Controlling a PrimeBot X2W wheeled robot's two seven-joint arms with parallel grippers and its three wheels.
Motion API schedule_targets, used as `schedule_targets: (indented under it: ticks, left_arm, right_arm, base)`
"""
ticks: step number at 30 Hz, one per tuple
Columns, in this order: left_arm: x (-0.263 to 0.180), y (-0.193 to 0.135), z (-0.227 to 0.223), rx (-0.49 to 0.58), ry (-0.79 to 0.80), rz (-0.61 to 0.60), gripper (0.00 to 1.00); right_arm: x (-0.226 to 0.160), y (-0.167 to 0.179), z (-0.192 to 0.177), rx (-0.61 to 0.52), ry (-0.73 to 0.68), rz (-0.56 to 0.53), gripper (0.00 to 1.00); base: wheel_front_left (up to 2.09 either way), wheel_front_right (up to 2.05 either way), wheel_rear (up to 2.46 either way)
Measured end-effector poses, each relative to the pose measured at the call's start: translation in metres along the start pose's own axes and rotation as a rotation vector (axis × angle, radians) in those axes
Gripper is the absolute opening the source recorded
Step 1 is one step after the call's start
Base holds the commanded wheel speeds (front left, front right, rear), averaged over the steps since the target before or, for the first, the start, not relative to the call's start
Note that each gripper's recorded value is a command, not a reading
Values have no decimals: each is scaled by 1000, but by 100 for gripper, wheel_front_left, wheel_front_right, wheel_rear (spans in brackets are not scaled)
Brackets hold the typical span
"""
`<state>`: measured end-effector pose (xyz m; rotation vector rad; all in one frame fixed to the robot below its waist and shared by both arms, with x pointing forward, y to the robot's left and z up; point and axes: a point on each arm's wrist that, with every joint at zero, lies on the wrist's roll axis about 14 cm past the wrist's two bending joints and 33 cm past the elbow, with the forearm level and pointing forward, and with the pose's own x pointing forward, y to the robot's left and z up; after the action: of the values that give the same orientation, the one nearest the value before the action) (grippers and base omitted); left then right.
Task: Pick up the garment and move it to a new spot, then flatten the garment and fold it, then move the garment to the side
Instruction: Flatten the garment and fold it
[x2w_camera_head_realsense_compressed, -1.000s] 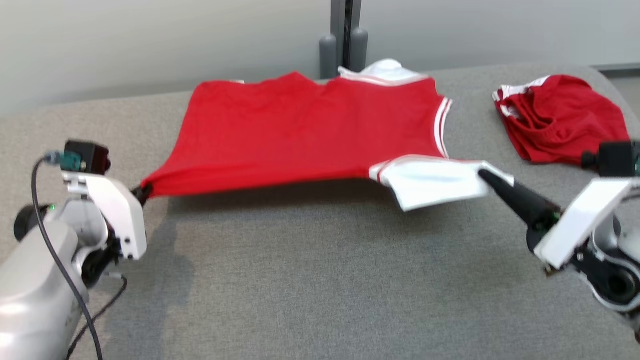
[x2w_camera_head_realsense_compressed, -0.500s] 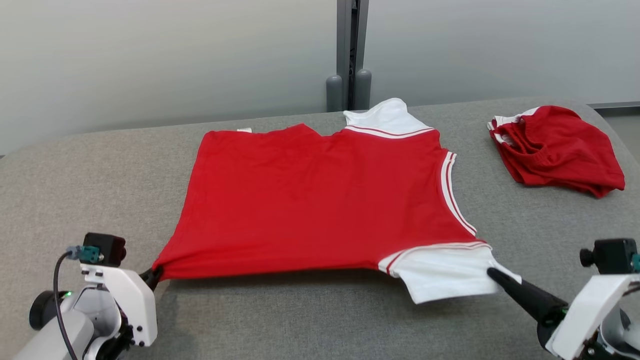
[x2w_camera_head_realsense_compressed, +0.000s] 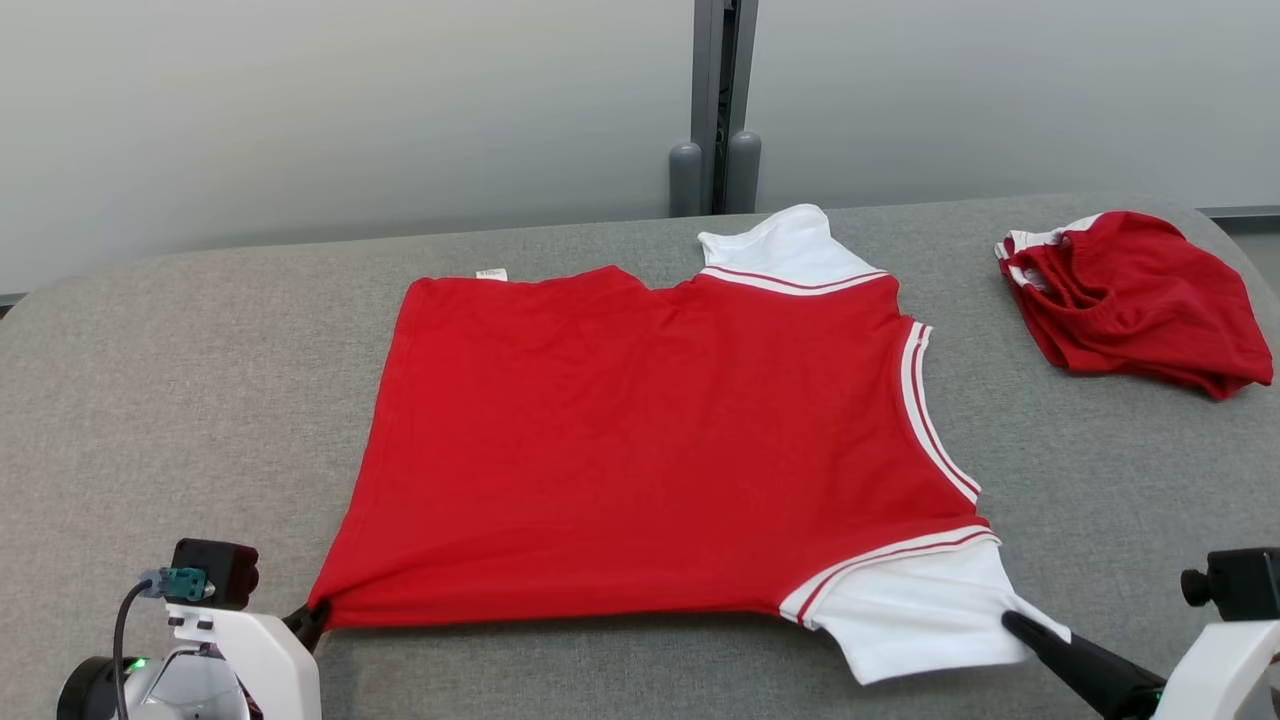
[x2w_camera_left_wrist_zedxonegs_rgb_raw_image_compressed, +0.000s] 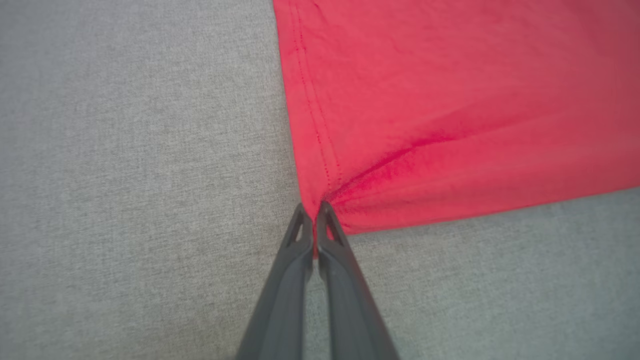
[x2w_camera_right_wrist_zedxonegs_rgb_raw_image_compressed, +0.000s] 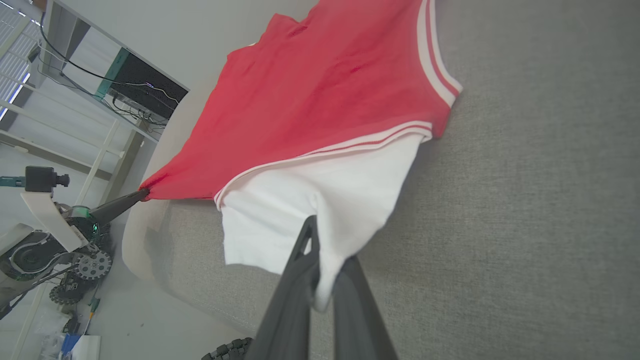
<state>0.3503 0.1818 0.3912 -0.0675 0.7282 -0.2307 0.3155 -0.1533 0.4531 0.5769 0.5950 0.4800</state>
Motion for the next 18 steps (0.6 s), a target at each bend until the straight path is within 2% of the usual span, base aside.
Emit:
schedule_targets:
  ticks: [11,18]
  left_arm:
    - [-9,-5,-9,-41,1,6,0]
    - [-14,-8,3,-48,-37,5,0]
  right_arm:
    - [-15,-1,-25,50,82,-9,0]
    - [-19,-2,-20,47,87,-11,0]
  base:
    - [0,0,0]
    - [0,0,0]
